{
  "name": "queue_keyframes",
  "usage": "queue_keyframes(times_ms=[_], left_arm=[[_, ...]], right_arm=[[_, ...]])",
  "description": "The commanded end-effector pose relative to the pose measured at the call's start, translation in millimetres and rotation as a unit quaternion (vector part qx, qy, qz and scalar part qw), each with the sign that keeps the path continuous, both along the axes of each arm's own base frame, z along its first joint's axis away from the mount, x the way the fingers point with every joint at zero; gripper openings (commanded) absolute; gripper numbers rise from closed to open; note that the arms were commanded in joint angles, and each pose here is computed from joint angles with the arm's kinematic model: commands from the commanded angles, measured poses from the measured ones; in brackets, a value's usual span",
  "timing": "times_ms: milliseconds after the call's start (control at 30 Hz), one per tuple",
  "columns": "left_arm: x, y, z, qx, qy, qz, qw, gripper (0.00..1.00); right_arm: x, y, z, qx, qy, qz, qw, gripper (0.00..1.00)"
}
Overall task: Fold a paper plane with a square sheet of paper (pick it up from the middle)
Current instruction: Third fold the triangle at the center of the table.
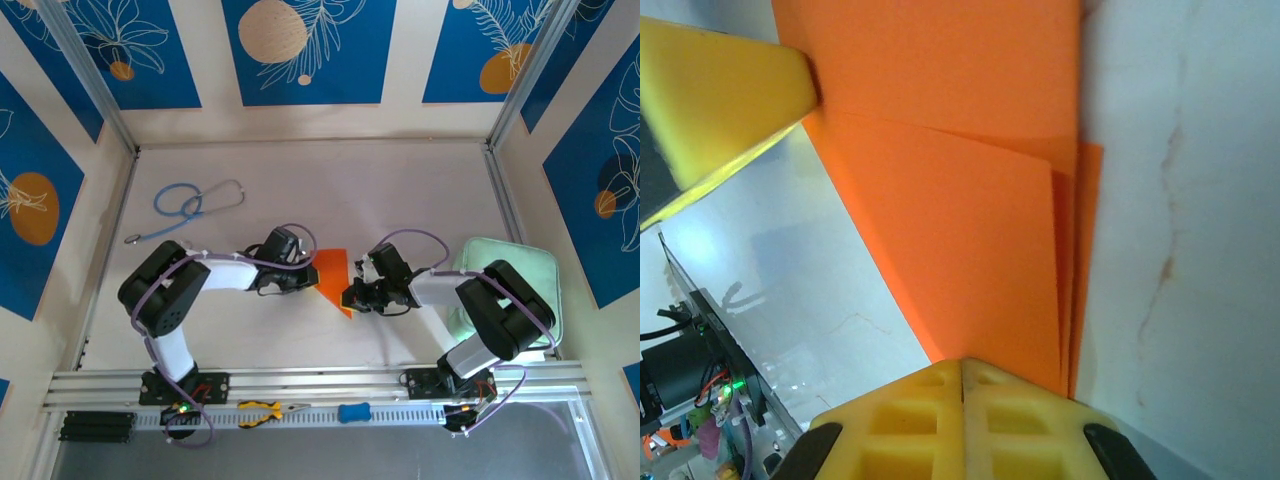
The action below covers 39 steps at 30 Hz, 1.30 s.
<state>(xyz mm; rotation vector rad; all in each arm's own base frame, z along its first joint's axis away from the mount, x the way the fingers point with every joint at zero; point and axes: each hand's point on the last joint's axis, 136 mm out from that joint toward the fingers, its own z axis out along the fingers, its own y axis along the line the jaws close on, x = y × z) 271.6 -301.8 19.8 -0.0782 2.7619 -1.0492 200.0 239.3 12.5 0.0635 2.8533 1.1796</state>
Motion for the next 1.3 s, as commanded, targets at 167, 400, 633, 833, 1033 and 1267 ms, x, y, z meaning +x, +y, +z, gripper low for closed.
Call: queue_keyframes(times_ms=[167, 400, 633, 833, 1033, 1267], left_arm=[[10, 47, -4, 0.082, -0.013, 0.052, 0.995, 0.01], [10, 53, 13, 0.072, -0.039, 0.057, 0.995, 0.03], [11, 60, 39, 0.062, -0.079, 0.069, 0.993, 0.05], [14, 78, 53, 0.059, -0.100, 0.095, 0.989, 0.08], [18, 88, 66, 0.051, -0.116, 0.108, 0.986, 0.10], [16, 87, 65, 0.039, -0.109, 0.107, 0.988, 0.12]], right_arm=[[-22, -17, -20, -0.033, 0.039, 0.015, 0.999, 0.01], [-16, -11, -15, -0.020, 0.029, 0.031, 0.999, 0.01], [-1, 6, -5, 0.005, 0.016, 0.050, 0.999, 0.02], [11, 7, -7, -0.023, 0.027, 0.029, 0.999, 0.03], [9, 16, -8, -0.036, 0.028, 0.026, 0.999, 0.03], [5, 20, -4, -0.025, 0.035, 0.014, 0.999, 0.03]])
